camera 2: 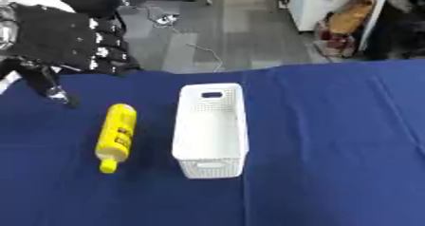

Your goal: Pick up objects on the table and place them in the box.

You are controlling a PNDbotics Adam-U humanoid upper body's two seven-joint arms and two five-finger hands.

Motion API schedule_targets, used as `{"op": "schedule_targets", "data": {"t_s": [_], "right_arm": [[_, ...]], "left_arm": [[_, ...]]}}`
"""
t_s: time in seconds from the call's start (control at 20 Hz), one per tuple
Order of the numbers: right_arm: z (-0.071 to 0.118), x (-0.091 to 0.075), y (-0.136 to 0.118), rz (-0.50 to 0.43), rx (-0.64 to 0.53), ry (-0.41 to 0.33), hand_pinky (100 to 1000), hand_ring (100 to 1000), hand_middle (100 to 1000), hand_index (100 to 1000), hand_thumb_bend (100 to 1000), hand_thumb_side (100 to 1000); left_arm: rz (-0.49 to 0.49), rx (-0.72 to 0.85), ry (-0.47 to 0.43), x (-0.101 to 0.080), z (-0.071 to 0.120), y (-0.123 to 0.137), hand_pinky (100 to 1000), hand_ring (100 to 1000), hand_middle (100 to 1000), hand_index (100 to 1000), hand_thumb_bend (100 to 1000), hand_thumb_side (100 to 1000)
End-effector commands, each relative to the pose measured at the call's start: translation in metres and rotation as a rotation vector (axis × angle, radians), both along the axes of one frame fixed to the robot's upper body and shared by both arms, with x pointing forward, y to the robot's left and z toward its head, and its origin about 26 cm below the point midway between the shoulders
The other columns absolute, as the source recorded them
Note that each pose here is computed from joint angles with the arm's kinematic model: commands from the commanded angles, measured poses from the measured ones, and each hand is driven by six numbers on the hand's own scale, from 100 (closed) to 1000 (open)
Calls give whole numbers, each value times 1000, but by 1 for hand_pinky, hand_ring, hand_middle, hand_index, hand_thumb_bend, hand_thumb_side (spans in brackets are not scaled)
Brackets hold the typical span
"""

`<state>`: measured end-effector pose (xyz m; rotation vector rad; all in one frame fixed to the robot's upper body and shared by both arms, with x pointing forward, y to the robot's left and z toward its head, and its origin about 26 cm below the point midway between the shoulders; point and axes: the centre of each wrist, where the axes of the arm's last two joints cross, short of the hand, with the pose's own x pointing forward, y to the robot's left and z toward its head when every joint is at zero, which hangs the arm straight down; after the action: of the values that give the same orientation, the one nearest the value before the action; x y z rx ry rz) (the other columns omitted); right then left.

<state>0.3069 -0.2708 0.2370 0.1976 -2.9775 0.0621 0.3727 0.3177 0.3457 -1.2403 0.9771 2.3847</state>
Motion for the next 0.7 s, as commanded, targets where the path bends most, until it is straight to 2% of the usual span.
{"op": "schedule_targets", "data": {"t_s": [0.05,0.7], "right_arm": [[10,-2,2,15,-5,-36,305,403,492,567,110,903],[18,-1,6,36,-9,-63,305,403,492,567,111,899]], "left_arm": [[27,20,-32,1,10,7,815,793,853,838,643,486],[38,44,-35,6,1,21,795,786,845,837,622,463]]}}
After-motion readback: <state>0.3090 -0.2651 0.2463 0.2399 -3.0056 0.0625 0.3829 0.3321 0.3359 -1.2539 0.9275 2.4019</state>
